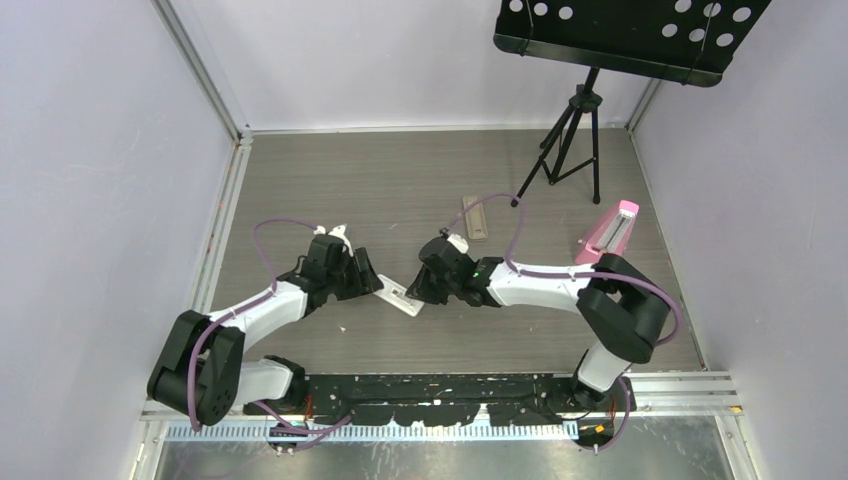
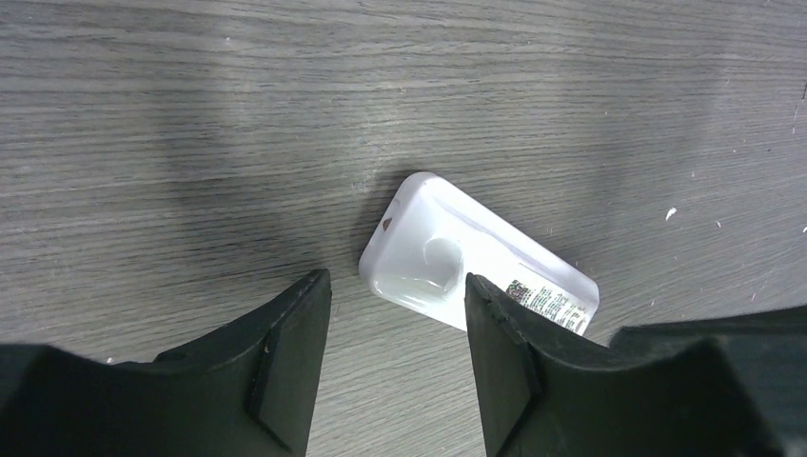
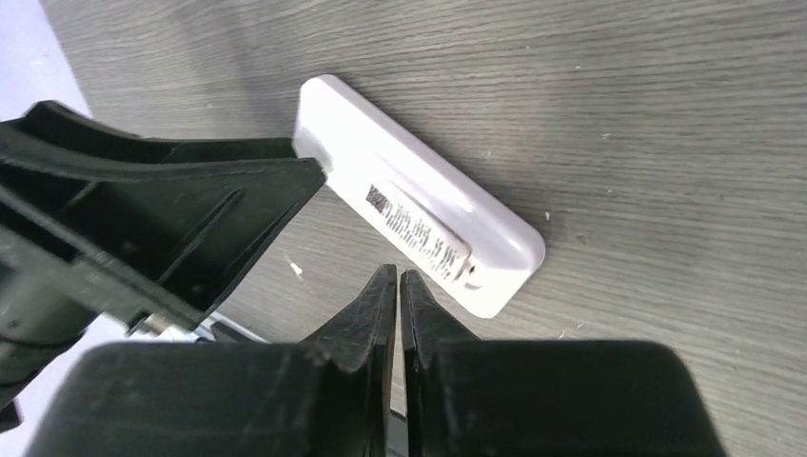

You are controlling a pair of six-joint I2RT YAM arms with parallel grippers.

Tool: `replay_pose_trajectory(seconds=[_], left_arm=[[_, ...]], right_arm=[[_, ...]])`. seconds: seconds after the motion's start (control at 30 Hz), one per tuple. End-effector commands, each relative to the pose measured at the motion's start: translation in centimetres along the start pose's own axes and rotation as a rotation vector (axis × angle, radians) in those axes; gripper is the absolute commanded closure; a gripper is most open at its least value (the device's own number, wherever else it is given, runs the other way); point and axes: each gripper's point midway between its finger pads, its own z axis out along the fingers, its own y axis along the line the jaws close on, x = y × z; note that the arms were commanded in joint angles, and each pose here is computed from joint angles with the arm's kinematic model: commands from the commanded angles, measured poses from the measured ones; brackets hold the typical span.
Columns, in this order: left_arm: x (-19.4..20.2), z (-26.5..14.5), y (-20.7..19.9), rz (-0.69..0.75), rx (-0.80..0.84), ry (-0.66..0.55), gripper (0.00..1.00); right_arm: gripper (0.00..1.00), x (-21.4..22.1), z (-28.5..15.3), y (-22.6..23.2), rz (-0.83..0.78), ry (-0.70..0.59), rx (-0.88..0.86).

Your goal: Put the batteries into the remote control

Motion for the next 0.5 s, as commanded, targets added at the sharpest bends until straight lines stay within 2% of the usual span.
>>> replay_pose_trajectory(seconds=[0.0,0.27,0.47], left_arm=[[-1.5,-0.1,-1.2,0.013,0.038,-0.03,0.45],[-1.3,0.0,-1.5,0.011,0.057,-0.021,0.47],[-1.9,-0.4,-1.6,0.009,0.049,-0.042,0.47]], right_arm=[[0.9,0.2,1.3,0.5,-0.007,0.012,0.007],[0.91,1.2,3.2,-1.2,-0.008,0.051,0.075],[0.87,-0.3,1.7,1.0,-0.07,-0.008,-0.012]])
